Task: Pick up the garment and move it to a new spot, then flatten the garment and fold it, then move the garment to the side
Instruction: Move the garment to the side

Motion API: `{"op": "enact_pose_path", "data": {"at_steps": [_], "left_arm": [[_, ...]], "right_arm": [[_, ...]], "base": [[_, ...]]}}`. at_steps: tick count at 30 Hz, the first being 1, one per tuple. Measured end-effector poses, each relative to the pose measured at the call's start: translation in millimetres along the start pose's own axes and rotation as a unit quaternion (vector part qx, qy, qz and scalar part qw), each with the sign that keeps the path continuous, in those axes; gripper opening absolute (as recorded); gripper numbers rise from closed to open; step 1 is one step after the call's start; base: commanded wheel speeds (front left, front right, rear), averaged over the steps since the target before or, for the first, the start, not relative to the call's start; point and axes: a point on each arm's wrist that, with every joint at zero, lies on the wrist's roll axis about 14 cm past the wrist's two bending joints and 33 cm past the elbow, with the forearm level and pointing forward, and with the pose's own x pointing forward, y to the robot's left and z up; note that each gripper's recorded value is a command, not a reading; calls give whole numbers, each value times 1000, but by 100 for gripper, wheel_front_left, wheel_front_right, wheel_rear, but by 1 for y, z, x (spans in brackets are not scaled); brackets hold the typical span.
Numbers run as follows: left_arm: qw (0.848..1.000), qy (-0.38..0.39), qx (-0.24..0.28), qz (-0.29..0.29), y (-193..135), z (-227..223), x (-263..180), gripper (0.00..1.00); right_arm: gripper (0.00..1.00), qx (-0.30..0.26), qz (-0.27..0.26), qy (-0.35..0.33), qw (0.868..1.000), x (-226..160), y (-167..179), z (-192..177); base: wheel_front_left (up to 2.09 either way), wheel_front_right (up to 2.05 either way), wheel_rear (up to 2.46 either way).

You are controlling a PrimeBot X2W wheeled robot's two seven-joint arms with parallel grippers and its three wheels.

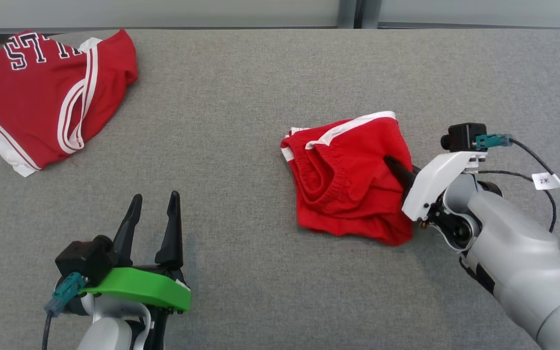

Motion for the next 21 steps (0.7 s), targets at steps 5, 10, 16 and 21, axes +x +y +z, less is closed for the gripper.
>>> {"op": "enact_pose_path", "data": {"at_steps": [5,10,16,21], "left_arm": [[1000,-10,1,0,2,6,4,100],[1000,-9,-1,-9,-4,5,9,100],[1000,-8,3,-29,-14,3,18,100],[999,-19,2,-49,-25,8,30,100]], "right_arm": [[0,-33,-16,-14,999,-5,-18,22],[0,-72,-50,-19,996,-15,-49,43],[0,-91,-108,-34,989,-34,-99,73],[0,-104,-152,-37,982,-49,-137,90]], "base": [[0,0,0],[0,0,0],[0,0,0],[0,0,0]]}}
